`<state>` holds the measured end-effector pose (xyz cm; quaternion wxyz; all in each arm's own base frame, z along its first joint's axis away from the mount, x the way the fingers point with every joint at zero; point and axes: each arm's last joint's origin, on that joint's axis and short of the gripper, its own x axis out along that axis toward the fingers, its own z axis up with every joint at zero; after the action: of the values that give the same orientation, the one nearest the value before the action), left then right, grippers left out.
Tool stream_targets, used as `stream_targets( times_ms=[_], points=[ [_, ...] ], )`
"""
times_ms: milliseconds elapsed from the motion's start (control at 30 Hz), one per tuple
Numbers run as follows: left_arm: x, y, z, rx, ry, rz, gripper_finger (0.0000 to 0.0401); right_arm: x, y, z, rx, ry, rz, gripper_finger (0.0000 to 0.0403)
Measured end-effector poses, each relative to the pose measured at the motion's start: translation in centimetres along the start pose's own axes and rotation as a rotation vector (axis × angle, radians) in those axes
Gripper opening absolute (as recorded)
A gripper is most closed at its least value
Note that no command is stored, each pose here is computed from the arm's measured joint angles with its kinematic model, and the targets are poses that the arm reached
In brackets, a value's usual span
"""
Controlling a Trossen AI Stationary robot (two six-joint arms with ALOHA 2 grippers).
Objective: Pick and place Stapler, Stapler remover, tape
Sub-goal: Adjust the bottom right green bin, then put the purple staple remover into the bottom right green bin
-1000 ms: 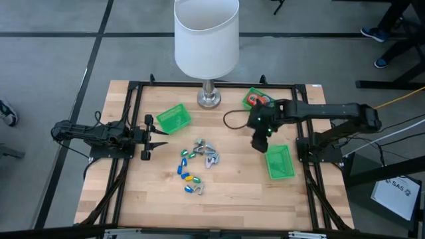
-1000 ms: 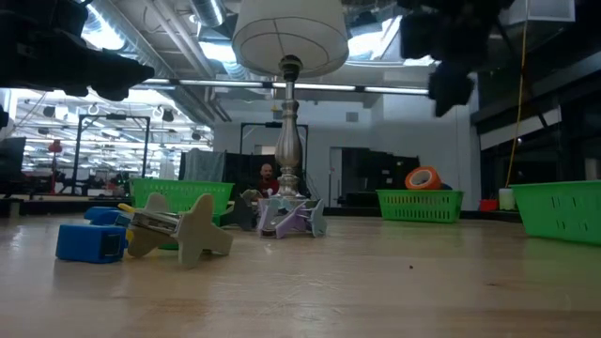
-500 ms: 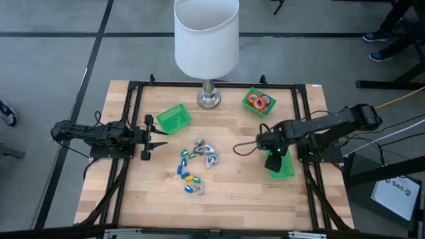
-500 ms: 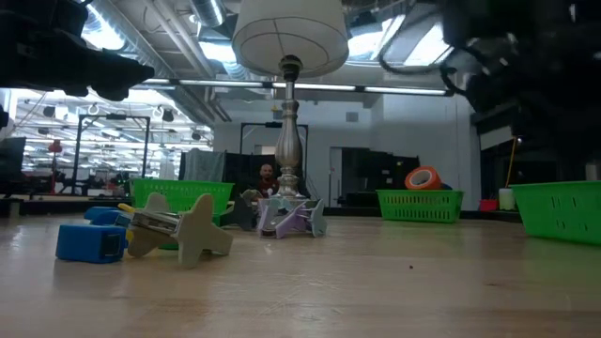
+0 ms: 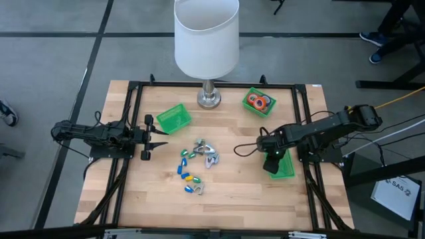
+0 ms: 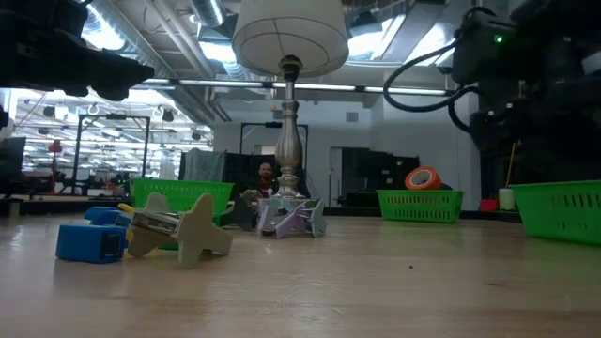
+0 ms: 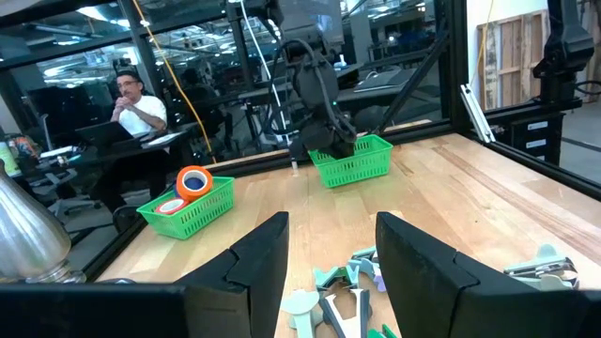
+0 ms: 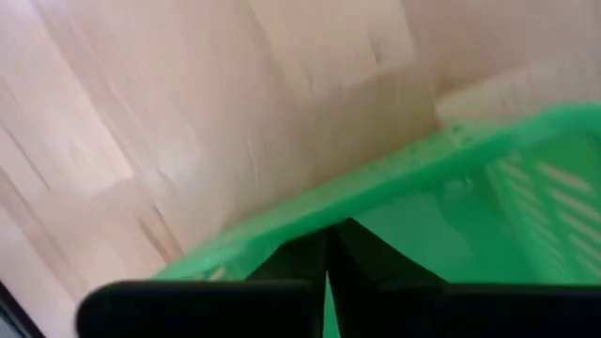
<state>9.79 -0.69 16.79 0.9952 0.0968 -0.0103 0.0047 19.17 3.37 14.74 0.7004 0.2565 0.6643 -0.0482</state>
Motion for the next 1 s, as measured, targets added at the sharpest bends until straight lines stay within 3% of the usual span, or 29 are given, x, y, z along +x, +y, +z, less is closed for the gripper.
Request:
stream_targets(
  times_ms=[133, 367, 567, 833, 1000],
  points=[
    [0.0, 0.0, 0.0, 0.000, 0.000, 0.000, 0.0157, 0.3, -0.1, 0.8, -0.035, -0.096, 0.033, 0.0026],
    [0.0, 0.0, 0.0, 0.000, 0.000, 0.000, 0.0157, -0.4, -0.3, 3.2, -0.261, -0.347, 0.003, 0.0010],
    [0.0, 0.0, 0.0, 0.000, 0.000, 0.000, 0.0157, -1.9, -1.6, 5.8, -0.347, -0.591, -0.095, 0.0005],
    [0.0, 0.0, 0.0, 0.000, 0.000, 0.000, 0.0157, -3.5, -3.1, 7.6, -0.420, -0.723, -0.156, 0.0028],
    [0.0, 0.0, 0.0, 0.000, 0.000, 0.000, 0.0157, -6.6, -2.2, 9.5, -0.498, -0.826, -0.185, 0.0027]
  ],
)
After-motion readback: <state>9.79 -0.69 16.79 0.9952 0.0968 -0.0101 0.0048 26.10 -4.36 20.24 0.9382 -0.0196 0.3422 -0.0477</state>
